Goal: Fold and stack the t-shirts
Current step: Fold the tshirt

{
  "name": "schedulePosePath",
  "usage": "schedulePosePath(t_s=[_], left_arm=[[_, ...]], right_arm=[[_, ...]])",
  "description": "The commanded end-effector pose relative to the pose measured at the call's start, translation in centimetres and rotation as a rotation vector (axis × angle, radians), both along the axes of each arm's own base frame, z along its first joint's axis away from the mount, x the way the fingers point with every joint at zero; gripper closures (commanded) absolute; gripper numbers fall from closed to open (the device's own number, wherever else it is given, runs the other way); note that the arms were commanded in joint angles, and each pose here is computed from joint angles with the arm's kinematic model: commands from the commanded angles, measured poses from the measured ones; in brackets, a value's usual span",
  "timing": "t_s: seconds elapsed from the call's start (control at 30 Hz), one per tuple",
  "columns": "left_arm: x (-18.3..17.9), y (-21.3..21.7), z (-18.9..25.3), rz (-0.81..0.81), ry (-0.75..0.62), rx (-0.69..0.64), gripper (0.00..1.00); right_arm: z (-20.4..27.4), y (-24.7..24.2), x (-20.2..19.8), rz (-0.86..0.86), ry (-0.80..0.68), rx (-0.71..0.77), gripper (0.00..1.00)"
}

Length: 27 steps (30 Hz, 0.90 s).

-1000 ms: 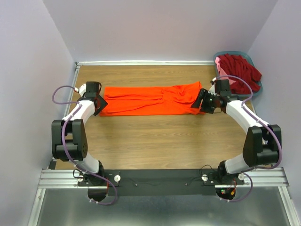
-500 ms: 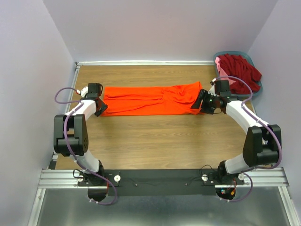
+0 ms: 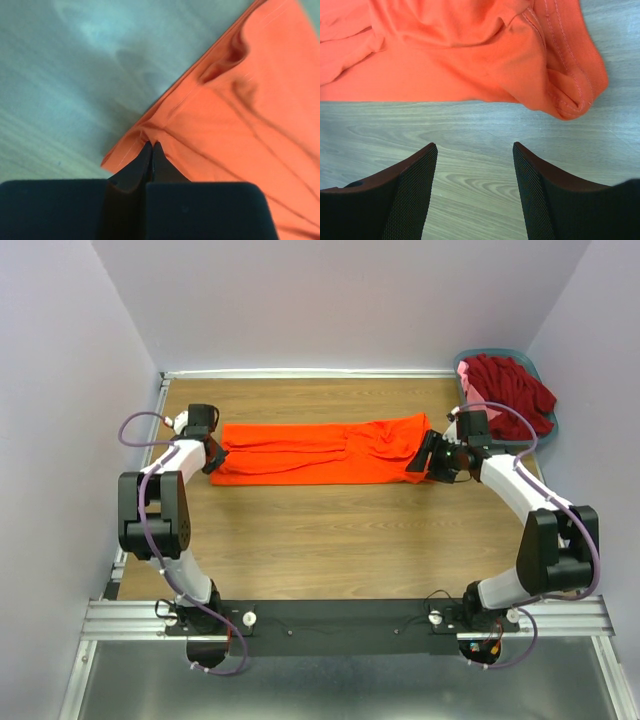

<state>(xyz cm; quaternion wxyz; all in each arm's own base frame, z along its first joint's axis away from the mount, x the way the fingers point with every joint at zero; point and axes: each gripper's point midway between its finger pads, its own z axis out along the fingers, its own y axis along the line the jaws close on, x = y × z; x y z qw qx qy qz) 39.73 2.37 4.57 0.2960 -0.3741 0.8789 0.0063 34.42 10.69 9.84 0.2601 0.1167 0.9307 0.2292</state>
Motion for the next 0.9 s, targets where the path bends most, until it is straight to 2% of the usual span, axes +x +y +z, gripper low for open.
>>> schedulePosePath(t_s=[0.0, 0.4, 0.63, 0.87], left_arm=[[1.9, 0.7, 0.3, 0.0, -0.001, 0.038, 1.0], [4.5, -0.3, 0.3, -0.029, -0.004, -0.041, 0.98], [3.7, -0.8, 0.5, -0.031, -0.013, -0.063, 0.71], [4.1, -1.3, 1.2, -0.045, -0.032, -0.088, 0.64]], right_arm=[[-0.1, -0.6, -1.1, -0.002, 0.006, -0.025, 0.3], [-0.4, -0.8, -1.5, 0.005, 0.009, -0.042, 0.3], [-0.3, -0.9, -1.6, 0.007, 0.003, -0.045, 0.3], [-0.2, -0.8, -1.5, 0.011, 0.003, -0.042, 0.3]])
